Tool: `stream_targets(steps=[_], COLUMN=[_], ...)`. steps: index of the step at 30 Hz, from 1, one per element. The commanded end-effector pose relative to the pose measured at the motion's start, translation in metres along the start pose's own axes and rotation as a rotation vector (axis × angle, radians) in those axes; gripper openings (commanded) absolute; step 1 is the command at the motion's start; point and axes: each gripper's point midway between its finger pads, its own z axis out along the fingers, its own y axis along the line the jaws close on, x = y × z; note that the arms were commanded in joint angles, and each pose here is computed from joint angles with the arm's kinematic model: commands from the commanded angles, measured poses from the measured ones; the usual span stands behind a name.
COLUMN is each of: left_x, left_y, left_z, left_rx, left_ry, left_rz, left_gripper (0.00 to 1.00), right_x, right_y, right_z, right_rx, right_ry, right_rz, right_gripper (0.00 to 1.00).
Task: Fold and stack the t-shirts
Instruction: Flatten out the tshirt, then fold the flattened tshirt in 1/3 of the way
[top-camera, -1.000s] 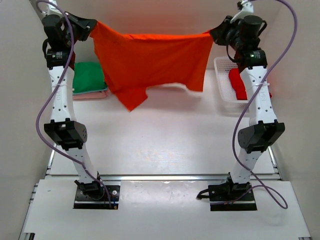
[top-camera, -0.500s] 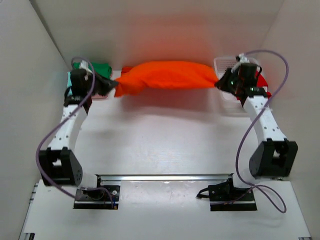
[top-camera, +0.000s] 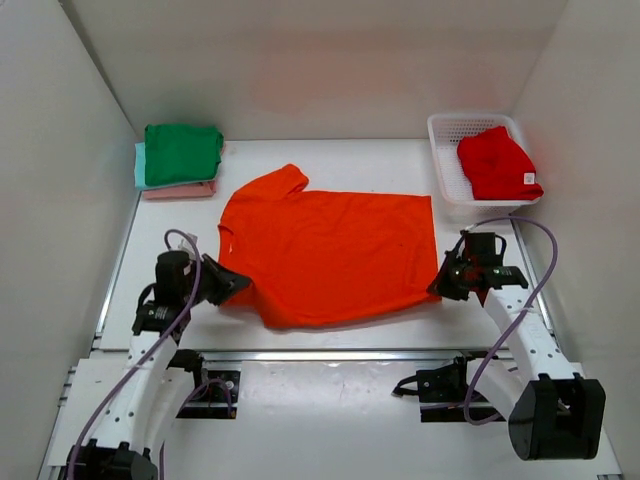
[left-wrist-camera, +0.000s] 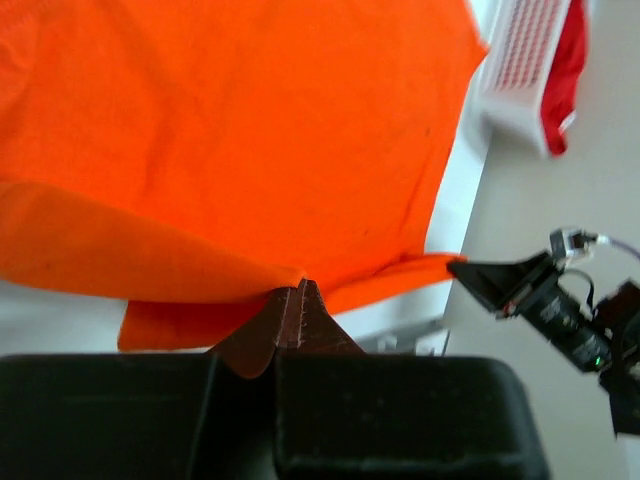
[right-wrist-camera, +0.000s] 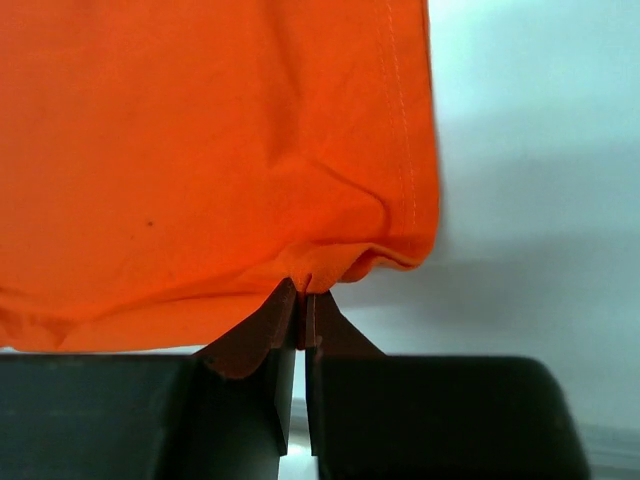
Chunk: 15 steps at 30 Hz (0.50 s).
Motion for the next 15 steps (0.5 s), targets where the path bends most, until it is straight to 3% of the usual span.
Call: stream_targets(steps=[1, 8, 10, 15], left_x=[0.037, 0.018, 0.003, -0.05], left_y=[0.018, 0.014, 0.021, 0.026], left_z=[-0.011, -0.001, 0.004, 0.005], left_rx=[-0.015, -0.022, -0.098, -0.174], left_ry=[0.098, 0.061, 0.031, -0.129], left_rz=[-0.059, -0.069, -0.052, -0.047], left_gripper=[0.0, 0.0, 0.0, 0.0], right_x=[0.015, 0.016, 0.017, 0.009], right_y=[-0.003, -0.021, -0.021, -0.021], right_z=[-0.009, -0.002, 0.001, 0.015], right_rx=[0.044, 0.078, 0.077, 0.066], right_ry=[0.035, 0.101, 0.12, 0.15], right_rz=[0.017, 0.121, 0.118, 0.137], right_gripper=[0.0, 0.0, 0.0, 0.0])
